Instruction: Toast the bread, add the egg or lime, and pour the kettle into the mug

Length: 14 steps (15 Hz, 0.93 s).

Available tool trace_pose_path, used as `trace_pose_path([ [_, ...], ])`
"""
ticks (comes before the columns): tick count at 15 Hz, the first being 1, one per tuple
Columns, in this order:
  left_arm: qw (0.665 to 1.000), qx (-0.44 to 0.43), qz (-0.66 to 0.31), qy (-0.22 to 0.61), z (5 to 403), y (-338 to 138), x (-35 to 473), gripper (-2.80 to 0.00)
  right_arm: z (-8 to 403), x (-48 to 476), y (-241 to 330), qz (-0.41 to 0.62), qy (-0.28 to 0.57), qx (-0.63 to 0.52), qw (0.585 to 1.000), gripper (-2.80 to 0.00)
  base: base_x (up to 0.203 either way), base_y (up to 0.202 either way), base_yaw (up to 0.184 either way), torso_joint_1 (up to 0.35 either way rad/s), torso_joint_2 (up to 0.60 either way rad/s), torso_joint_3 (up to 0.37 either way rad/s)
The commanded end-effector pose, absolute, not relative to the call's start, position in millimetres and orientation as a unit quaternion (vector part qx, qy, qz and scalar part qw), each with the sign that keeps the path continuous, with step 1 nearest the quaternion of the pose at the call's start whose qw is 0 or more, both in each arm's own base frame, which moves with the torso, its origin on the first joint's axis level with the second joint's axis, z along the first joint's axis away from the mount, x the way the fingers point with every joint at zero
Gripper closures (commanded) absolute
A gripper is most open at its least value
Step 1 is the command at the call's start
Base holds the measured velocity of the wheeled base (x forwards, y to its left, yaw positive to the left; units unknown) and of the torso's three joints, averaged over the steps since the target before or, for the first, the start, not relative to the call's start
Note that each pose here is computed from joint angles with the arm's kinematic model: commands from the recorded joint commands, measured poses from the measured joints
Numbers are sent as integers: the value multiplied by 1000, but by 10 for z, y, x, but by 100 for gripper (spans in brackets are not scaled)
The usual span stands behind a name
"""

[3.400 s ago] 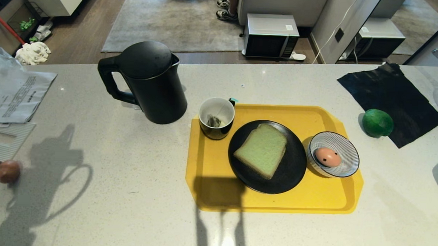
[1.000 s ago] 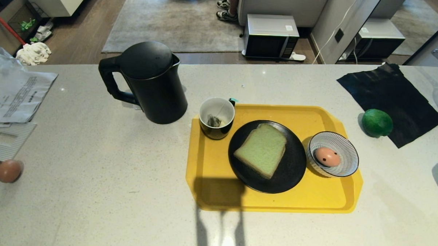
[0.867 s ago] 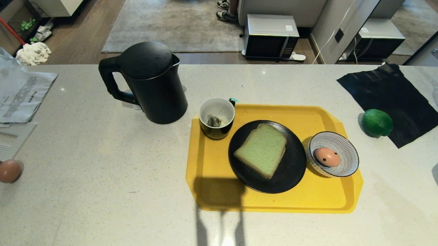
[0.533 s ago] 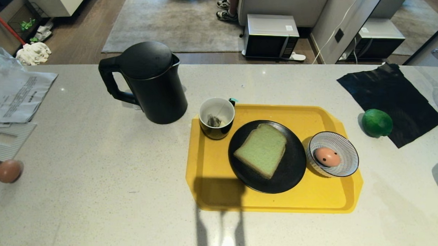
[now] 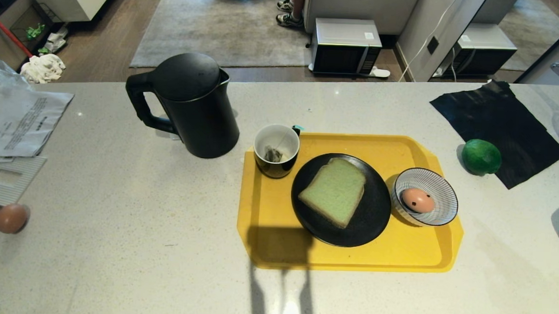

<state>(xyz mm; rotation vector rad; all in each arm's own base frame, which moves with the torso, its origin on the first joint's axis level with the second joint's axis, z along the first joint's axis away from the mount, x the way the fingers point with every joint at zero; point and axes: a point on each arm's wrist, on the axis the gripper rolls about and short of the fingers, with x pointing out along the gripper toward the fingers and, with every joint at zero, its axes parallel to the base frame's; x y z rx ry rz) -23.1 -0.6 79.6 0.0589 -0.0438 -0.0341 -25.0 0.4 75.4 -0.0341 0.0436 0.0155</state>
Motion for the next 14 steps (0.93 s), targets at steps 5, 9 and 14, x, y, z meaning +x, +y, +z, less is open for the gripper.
trace_pose_path([
  [5, 1000, 12, -9, -14, 750, -3, -218, 0, 755, -249, 4, 8, 22, -17, 1000, 0, 0, 0, 0, 0, 0, 0],
  [9, 1000, 11, -9, -14, 751, -3, -218, 0, 755, -249, 4, 8, 22, -17, 1000, 0, 0, 0, 0, 0, 0, 0],
  [14, 1000, 11, -9, -14, 750, -3, -218, 0, 755, -249, 4, 8, 22, -17, 1000, 0, 0, 0, 0, 0, 0, 0],
])
